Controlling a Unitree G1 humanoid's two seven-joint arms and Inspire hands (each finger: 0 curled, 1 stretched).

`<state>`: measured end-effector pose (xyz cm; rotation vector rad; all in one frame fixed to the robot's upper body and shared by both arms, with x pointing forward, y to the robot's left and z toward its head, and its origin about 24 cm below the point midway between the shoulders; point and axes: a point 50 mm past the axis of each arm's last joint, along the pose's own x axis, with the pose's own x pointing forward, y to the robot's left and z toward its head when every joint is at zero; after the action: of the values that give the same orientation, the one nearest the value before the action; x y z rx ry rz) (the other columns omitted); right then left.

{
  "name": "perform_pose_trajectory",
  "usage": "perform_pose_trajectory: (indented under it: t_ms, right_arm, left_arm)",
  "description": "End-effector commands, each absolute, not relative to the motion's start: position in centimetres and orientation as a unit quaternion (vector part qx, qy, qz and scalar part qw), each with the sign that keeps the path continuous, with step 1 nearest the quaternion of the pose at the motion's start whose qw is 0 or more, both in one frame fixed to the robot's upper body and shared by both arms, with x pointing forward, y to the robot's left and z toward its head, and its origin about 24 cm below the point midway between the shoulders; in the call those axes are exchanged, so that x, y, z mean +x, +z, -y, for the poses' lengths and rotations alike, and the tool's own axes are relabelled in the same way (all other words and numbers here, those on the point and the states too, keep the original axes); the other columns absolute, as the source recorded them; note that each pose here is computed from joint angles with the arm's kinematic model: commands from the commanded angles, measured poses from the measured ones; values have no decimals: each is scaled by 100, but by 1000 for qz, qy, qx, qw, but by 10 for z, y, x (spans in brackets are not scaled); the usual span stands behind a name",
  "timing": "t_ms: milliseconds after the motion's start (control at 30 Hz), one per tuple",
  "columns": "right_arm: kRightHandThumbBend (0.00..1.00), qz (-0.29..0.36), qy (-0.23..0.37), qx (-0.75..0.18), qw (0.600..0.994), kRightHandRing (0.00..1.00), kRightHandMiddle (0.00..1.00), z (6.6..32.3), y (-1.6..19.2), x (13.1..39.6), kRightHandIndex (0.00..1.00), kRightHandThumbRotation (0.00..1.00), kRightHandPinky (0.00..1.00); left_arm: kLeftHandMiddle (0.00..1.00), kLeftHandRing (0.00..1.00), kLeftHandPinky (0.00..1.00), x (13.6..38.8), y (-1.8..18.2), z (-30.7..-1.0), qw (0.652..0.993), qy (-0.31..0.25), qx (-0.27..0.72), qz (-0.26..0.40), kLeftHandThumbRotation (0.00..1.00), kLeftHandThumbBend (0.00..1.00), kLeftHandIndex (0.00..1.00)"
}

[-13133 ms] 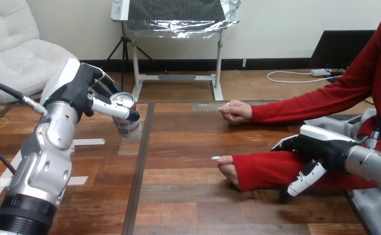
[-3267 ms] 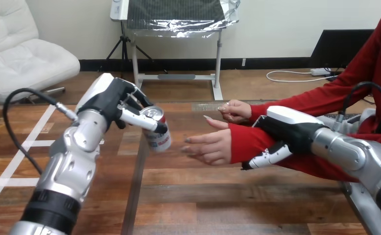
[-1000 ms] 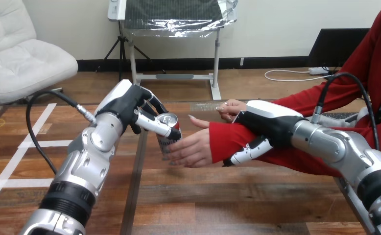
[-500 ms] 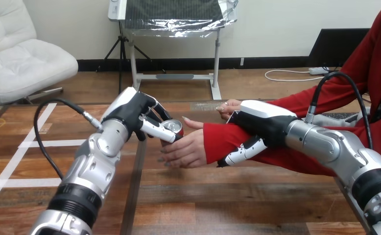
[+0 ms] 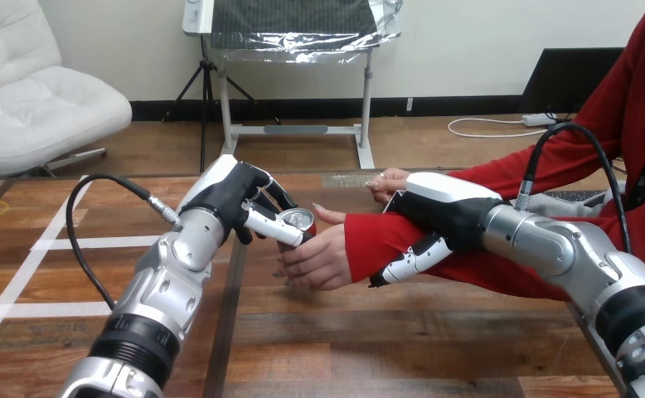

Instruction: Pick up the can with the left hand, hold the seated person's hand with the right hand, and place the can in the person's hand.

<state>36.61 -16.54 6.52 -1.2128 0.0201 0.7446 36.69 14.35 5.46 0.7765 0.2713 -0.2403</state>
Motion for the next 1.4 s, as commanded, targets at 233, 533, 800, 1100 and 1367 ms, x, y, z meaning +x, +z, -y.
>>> perform_pose_trajectory:
  t_ms: [233, 533, 800, 1100, 1367]
  right_arm:
    - [69, 157, 322, -555, 751, 27, 32, 108, 148, 391, 33, 44, 23]
    - [68, 155, 325, -556, 749, 27, 32, 107, 147, 391, 33, 45, 24]
    - [67, 151, 325, -555, 751, 28, 33, 107, 147, 391, 33, 44, 24]
    - [66, 150, 325, -557, 749, 29, 34, 108, 146, 390, 34, 45, 26]
    - [66, 146, 326, -554, 752, 29, 33, 108, 144, 390, 33, 45, 25]
  left_arm:
    - [44, 38, 30, 395, 125, -119, 923, -91, 373, 2, 0, 76, 44]
    - [45, 40, 32, 395, 128, -117, 925, -88, 369, 14, 0, 76, 44]
    - [43, 37, 30, 397, 131, -115, 928, -83, 362, 17, 0, 75, 44]
    - [42, 35, 29, 398, 135, -113, 930, -84, 356, 28, 0, 72, 43]
    - [43, 36, 31, 399, 139, -112, 933, -81, 349, 39, 0, 71, 43]
